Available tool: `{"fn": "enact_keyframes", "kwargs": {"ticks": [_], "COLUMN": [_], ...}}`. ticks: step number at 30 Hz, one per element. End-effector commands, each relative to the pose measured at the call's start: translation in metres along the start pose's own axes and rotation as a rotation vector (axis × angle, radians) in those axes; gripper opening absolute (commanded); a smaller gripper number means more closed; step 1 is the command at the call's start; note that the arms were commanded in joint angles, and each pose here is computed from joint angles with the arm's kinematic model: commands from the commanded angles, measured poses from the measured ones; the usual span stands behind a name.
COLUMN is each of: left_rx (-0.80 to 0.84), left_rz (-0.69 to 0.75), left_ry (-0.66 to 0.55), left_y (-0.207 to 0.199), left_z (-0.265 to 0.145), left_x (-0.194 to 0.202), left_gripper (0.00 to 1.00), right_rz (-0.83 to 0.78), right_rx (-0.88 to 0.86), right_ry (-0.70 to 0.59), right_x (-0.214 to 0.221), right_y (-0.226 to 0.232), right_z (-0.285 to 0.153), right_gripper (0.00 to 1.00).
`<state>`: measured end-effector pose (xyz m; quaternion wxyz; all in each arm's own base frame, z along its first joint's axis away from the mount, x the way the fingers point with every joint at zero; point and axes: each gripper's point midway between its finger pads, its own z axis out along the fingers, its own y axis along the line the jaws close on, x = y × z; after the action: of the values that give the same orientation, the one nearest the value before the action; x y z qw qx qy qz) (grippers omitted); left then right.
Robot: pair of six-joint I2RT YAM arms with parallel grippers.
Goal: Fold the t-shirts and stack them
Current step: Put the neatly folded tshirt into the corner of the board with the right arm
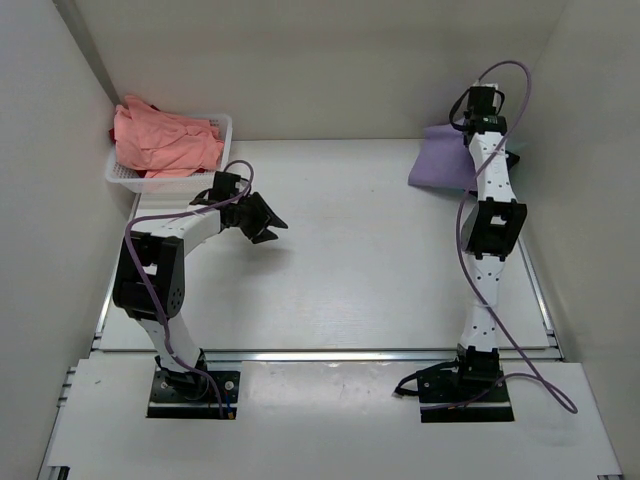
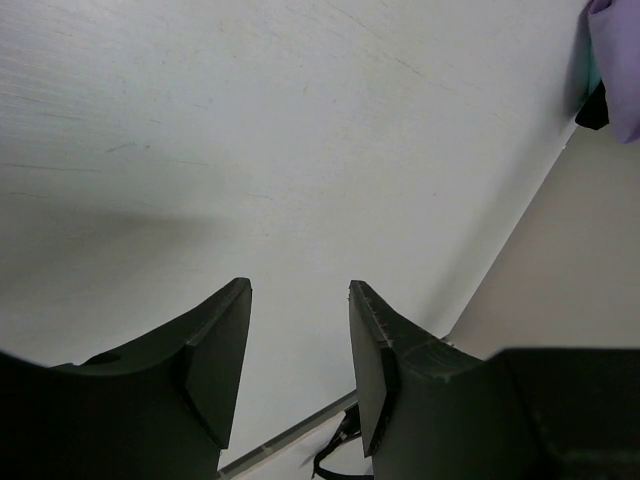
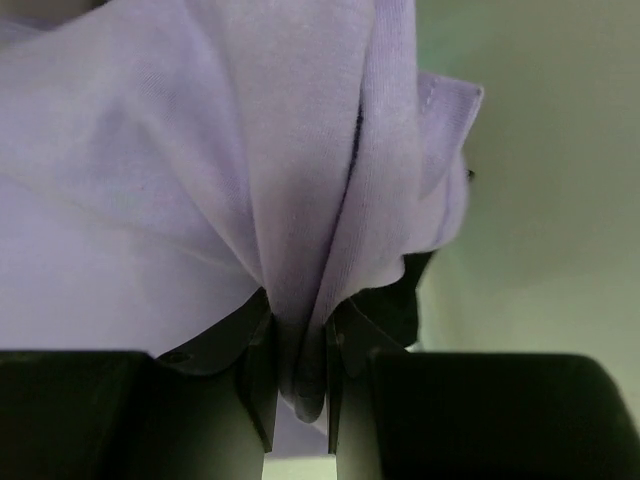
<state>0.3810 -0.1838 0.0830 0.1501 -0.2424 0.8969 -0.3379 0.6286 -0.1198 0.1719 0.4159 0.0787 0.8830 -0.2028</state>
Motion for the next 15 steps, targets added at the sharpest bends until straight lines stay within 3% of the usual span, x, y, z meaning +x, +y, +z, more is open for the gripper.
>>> {"fn": "enact_keyframes", "kwargs": {"ticks": [1, 13, 14, 15], "left_rx": [0.038, 0.048, 0.055, 0.066], "left_rz": [0.039, 0.067, 0.072, 0.081], "left_ry": [-0.002, 0.008, 0.008, 0.000], "left_y": [-0.017, -0.022, -0.022, -0.024], "left_z": [-0.006, -0.003, -0.003, -0.005], "left_x": [-0.003, 0.002, 0.002, 0.001], "left_gripper": [0.54, 0.54, 0.56, 0.70], "right_rz": [0.060, 0.180, 0.186, 0.196], "right_rx": [0.199, 0.389, 0.374, 0.366], "right_ry": [-0.101, -0.193, -0.210, -0.226], "right_x": [-0.031, -0.039, -0.043, -0.048], "right_y": [-0.065, -0.136, -0.134, -0.136], "right_z": [0.000, 0.017, 0.017, 0.015], "right_gripper": [0.00, 0.00, 0.11, 0.29]}}
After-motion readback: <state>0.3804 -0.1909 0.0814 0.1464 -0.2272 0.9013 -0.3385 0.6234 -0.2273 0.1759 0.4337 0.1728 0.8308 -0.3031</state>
